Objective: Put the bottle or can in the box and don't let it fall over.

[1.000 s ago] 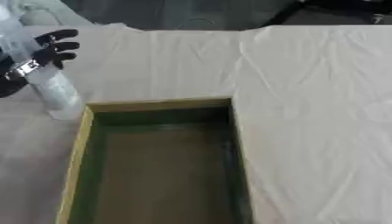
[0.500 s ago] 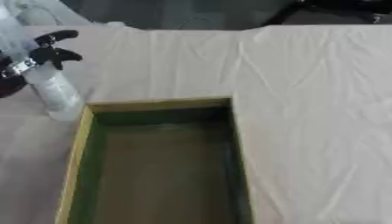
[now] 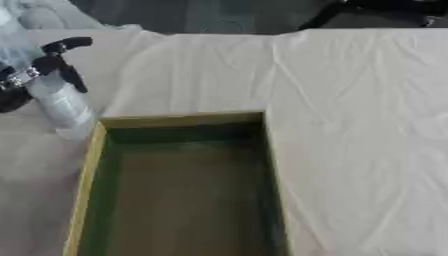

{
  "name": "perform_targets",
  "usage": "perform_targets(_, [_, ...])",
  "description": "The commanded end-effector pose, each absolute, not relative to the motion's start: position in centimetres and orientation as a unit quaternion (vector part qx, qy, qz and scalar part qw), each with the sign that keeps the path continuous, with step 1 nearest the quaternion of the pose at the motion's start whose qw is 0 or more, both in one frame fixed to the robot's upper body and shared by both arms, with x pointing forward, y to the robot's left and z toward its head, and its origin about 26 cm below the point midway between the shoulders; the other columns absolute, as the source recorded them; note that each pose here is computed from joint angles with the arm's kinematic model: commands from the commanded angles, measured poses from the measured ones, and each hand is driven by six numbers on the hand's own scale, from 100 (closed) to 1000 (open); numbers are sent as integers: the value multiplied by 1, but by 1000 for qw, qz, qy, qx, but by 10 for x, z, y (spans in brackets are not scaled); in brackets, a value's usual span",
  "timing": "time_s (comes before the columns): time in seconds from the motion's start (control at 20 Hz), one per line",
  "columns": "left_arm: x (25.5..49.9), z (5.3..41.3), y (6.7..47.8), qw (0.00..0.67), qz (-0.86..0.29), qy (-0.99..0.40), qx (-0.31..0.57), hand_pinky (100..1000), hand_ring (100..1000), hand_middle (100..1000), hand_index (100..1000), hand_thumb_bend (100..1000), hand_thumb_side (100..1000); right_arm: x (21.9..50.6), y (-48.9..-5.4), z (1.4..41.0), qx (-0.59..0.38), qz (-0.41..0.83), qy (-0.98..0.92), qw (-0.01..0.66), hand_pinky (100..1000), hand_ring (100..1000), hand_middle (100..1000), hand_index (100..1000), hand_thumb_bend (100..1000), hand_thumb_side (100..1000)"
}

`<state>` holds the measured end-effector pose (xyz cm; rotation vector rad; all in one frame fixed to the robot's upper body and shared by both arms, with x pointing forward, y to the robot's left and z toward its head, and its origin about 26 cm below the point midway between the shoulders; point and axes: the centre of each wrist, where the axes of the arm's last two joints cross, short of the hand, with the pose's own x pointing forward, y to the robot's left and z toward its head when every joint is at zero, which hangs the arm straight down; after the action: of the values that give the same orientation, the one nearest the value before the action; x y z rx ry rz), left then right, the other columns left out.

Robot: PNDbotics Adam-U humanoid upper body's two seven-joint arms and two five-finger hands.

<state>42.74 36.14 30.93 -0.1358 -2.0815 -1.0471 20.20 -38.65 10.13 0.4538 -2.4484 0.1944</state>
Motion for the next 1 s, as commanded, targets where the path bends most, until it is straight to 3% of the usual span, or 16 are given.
perform_targets(0.05, [426, 315, 364, 388, -415, -822, -45, 472, 461, 1000, 125, 100, 668, 201, -389, 109, 165, 125, -942, 264, 979, 776, 839, 948, 100, 591])
perform_targets(0.25, [426, 315, 363, 385, -410, -825, -49, 428, 422, 1000, 110, 100, 672, 201, -388, 109, 166, 125, -942, 265, 979, 776, 839, 948, 100, 591])
perform_targets(0.5, [426, 315, 363, 386, -405, -828, -47, 447, 431, 1000, 100, 157, 695, 201, -388, 109, 167, 125, -941, 265, 979, 776, 839, 948, 100, 590])
perform_targets(0.65, [426, 314, 363, 382, -402, -831, -43, 456, 423, 1000, 100, 100, 652, 201, -388, 109, 167, 124, -941, 265, 980, 776, 839, 949, 100, 592])
perform_targets(1.0, [425, 317, 359, 371, -385, -844, -52, 445, 397, 998, 100, 100, 571, 201, -388, 108, 168, 123, -941, 267, 980, 777, 840, 948, 100, 592])
